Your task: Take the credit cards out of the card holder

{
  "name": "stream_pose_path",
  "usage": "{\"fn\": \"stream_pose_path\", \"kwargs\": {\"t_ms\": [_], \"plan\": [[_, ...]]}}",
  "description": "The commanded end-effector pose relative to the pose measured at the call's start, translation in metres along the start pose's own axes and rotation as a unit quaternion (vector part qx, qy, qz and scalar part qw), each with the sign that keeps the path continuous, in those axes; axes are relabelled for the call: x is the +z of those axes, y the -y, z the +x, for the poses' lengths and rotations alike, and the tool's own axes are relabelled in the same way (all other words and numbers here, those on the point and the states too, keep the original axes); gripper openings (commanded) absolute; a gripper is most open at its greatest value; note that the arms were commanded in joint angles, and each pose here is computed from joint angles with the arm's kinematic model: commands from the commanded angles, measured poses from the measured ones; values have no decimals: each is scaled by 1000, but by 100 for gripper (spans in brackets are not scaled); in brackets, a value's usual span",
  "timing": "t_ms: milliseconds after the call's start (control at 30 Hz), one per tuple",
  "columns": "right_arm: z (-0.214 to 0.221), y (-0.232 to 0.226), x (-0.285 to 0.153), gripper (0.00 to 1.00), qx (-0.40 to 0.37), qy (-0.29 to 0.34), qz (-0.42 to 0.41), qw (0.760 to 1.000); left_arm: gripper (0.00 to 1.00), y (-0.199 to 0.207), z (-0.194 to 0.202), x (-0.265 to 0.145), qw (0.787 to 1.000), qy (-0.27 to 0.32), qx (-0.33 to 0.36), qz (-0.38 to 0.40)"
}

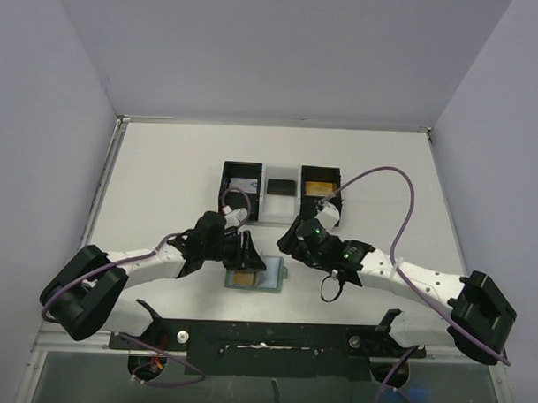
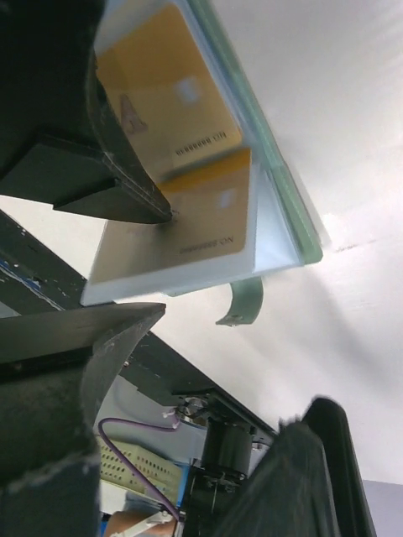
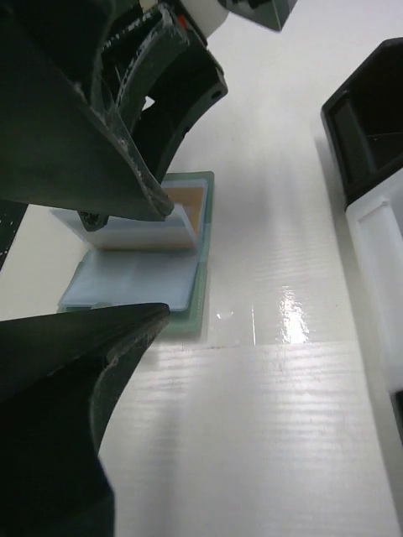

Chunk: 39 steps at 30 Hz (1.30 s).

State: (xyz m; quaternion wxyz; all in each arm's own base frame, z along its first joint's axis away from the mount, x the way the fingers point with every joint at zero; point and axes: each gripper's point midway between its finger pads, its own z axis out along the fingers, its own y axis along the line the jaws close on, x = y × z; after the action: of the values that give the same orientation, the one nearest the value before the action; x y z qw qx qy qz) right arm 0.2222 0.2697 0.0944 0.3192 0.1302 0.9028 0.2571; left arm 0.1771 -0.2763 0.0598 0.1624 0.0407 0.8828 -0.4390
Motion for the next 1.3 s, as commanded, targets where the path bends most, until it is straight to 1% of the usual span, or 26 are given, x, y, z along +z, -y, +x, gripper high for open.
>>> {"fn": "stream_pose_path", "kwargs": {"t_ms": [0, 33, 100, 133, 167, 233, 300, 333, 367, 400, 433, 467, 500, 567, 633, 667, 733, 800, 1033, 1167, 1233, 1267], "plan": [[-30, 16, -19, 48, 24, 65, 28, 997, 42, 18, -10, 9, 1000, -12, 20, 9], [-30, 15, -21, 49, 26, 65, 19, 997, 43, 11, -14, 8, 1000, 0, 16, -6], [-26, 12, -22, 50, 26, 58, -2, 998, 46, 8, -28, -2, 999, 43, 20, -19], [-24, 10, -23, 49, 24, 55, -12, 998, 48, 8, -34, -9, 997, 63, 23, -26], [-20, 7, -22, 45, 19, 47, -25, 998, 49, 7, -41, -16, 995, 85, 24, -38], [-11, -1, -22, 40, 14, 31, -53, 998, 50, 3, -49, -27, 992, 113, 24, -53], [-2, -10, -21, 35, 14, 21, -80, 997, 50, 1, -51, -32, 991, 122, 23, -52], [2, -14, -21, 34, 12, 19, -90, 996, 50, 6, -49, -29, 992, 117, 29, -32], [5, -16, -20, 33, 13, 18, -93, 995, 50, 14, -47, -24, 993, 110, 31, -7], [8, -13, -18, 33, 14, 14, -83, 996, 49, 15, -40, -15, 996, 86, 26, 5], [9, -14, -18, 32, 15, 14, -76, 997, 42, 18, -38, -9, 997, 66, 26, 9], [11, -13, -17, 32, 14, 13, -70, 997, 37, 16, -40, -6, 998, 54, 24, -6], [13, -15, -17, 32, 11, 10, -70, 997, 36, 15, -45, -7, 998, 59, 26, -25], [18, -24, -17, 32, -3, 1, -91, 996, 36, 18, -58, -19, 993, 102, 36, -34], [23, -35, -13, 30, -11, -11, -114, 993, 39, 14, -63, -31, 988, 143, 36, -38], [25, -38, -10, 28, -15, -16, -115, 993, 40, 12, -63, -36, 988, 149, 31, -39], [31, -41, -4, 22, -20, -29, -107, 994, 40, 4, -58, -41, 988, 144, 21, -51], [34, -40, 3, 18, -25, -35, -95, 995, 40, 2, -50, -39, 990, 137, 19, -39], [58, -10, 20, 16, 4, -65, -27, 997, 40, 14, -31, -23, 996, 82, 26, 17], [82, 23, 34, 15, 28, -90, 6, 996, 41, 12, -14, -14, 998, 48, 14, 46], [87, 28, 38, 15, 23, -95, 13, 995, 41, 7, -11, -8, 998, 37, 10, 44], [91, 31, 38, 15, 27, -103, 21, 994, 41, 0, -6, -4, 999, 22, 8, 32]]}}
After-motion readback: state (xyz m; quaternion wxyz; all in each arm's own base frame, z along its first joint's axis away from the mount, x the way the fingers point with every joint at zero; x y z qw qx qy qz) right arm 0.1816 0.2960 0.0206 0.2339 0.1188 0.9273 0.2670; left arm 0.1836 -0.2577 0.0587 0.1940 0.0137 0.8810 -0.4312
